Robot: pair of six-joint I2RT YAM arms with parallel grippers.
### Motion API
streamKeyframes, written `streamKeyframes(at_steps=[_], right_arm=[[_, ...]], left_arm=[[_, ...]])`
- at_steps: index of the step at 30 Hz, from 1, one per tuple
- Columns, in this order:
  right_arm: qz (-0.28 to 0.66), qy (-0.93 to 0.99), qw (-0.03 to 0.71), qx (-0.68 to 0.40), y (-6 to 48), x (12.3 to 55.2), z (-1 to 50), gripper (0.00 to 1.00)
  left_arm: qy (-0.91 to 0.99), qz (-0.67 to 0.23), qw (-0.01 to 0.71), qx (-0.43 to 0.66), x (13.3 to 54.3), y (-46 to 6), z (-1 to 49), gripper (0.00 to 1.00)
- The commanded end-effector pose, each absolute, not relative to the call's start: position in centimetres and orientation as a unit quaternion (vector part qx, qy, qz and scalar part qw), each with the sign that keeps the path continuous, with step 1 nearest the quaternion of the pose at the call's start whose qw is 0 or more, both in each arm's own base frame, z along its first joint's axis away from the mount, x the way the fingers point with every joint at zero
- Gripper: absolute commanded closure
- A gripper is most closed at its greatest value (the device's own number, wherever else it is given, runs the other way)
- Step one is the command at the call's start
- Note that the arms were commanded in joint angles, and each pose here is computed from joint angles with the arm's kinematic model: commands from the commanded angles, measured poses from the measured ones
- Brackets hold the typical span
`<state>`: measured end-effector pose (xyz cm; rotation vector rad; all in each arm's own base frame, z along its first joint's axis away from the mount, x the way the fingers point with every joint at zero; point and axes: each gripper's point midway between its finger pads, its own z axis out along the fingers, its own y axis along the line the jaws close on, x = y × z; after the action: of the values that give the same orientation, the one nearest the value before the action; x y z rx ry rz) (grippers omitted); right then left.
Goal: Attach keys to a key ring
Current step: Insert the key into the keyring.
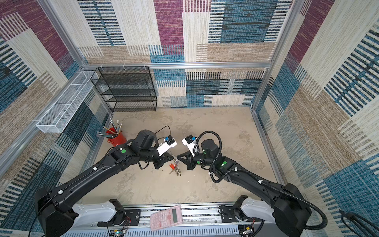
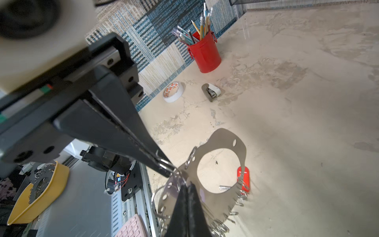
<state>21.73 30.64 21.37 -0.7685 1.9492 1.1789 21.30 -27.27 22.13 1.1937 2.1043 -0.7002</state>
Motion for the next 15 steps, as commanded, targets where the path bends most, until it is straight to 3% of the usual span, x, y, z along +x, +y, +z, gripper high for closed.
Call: streamKeyframes(at_steps=[1,12,15], right_arm=[[0.461,0.759,0.353,-0.294,30.8,21.8,20.9,1.0],[0.504,0.735,0.325,-0.317,31.9,20.5,21.3,1.0],[0.501,0.733,0.339,-0.311,31.6,21.0,22.0,0.95]], left_arm=[[0.747,-0.322,0.378,0.442,21.6,-29.2,25.9,1.0],[0.69,-0.372,0.476,0.399,21.4,-30.0,27.2,1.0],[0.675,-0.382,0.507,0.375,22.0,-30.0,27.6,1.0]])
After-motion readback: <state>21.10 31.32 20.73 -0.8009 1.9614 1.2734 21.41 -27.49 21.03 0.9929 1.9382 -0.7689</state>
